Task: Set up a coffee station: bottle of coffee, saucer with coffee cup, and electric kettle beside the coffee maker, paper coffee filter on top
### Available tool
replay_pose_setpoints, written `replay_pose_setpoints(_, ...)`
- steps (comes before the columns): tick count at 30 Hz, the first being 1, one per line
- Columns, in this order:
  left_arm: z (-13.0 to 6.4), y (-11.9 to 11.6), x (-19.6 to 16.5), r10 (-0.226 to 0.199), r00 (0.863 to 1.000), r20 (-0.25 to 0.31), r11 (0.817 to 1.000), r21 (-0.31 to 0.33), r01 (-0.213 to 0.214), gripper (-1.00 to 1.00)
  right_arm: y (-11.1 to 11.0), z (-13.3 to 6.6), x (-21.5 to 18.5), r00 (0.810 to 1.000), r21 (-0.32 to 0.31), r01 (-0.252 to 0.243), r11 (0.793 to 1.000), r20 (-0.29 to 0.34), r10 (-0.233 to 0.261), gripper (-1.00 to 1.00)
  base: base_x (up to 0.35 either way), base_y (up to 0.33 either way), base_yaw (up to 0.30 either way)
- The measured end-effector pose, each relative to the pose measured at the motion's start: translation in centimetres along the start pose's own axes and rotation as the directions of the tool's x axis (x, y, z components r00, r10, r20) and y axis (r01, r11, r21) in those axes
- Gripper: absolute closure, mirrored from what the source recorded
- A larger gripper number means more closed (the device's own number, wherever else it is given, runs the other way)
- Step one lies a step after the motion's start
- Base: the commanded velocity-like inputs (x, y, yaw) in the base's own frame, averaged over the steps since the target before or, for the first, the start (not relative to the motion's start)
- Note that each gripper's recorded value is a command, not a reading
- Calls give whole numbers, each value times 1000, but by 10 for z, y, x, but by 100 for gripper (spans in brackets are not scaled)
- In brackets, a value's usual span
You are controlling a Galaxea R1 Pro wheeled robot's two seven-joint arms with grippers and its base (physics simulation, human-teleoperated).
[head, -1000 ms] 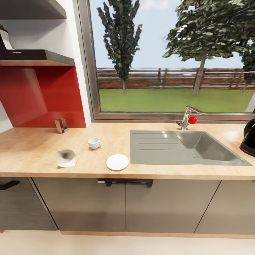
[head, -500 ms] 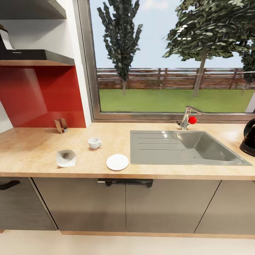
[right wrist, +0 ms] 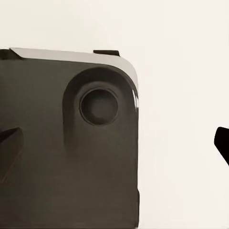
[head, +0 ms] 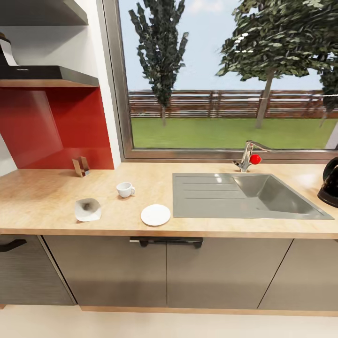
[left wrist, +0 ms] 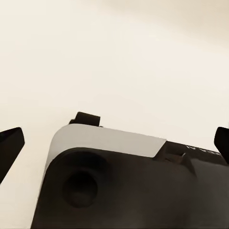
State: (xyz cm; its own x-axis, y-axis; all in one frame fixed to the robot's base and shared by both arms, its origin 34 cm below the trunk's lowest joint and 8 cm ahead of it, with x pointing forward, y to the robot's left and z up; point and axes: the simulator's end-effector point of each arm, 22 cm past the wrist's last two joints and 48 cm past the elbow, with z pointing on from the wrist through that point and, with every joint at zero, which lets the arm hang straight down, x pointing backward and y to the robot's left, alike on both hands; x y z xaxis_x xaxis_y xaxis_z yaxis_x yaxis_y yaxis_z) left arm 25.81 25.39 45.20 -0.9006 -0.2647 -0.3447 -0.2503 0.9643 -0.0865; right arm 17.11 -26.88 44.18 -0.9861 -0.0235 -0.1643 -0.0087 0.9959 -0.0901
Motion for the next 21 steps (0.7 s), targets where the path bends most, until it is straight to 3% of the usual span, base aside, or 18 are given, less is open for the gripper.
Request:
replay_pose_setpoints(9, -1, -8, 7, 20, 1000, -16, 1000, 15, -20, -100, -12, -2, 1, 999, -3, 2, 1000, 44, -2, -100, -2, 0, 0)
replay_pose_setpoints(21, -1, -4, 6, -14, 1000, 0, 1000, -3, 14, -100, -6, -7, 14, 999, -9, -9, 1000, 45, 9, -100, -93, 0, 0)
